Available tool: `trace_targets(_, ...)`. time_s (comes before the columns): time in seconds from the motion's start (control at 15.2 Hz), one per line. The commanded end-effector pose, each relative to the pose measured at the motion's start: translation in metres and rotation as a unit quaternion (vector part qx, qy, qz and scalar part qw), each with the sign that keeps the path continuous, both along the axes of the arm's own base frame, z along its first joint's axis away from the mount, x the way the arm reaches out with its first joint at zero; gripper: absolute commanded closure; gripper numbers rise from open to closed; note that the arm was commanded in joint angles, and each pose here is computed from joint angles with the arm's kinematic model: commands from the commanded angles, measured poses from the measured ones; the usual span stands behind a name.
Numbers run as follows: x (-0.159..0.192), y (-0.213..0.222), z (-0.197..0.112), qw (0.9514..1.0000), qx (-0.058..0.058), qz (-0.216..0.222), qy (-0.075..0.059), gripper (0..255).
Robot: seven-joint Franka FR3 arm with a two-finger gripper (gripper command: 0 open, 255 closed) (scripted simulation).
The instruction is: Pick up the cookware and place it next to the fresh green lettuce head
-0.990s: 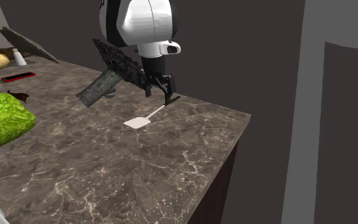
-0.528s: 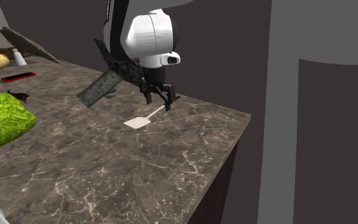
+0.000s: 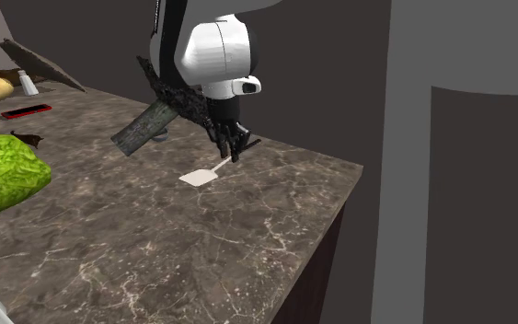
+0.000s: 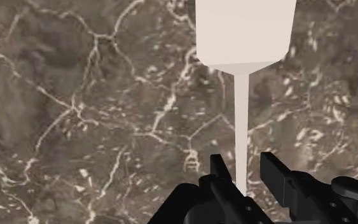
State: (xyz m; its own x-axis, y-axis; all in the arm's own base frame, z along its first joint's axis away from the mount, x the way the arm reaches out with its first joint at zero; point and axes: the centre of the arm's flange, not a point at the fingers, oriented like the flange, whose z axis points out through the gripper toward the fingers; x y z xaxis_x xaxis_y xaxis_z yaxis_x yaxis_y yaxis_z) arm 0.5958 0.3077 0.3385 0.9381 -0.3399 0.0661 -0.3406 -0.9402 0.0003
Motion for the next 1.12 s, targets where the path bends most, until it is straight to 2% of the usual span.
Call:
trace_targets(0.0, 0.000, 0.000, 0.000, 1.0000, 0.000, 0.000, 0.000, 255)
trace_targets(0.46, 0.000, 0.000, 0.000, 1.0000, 0.000, 0.000, 0.000, 255)
trace_targets(1.06, 0.000, 0.000, 0.048, 1.0000, 0.000, 0.000, 0.000, 255)
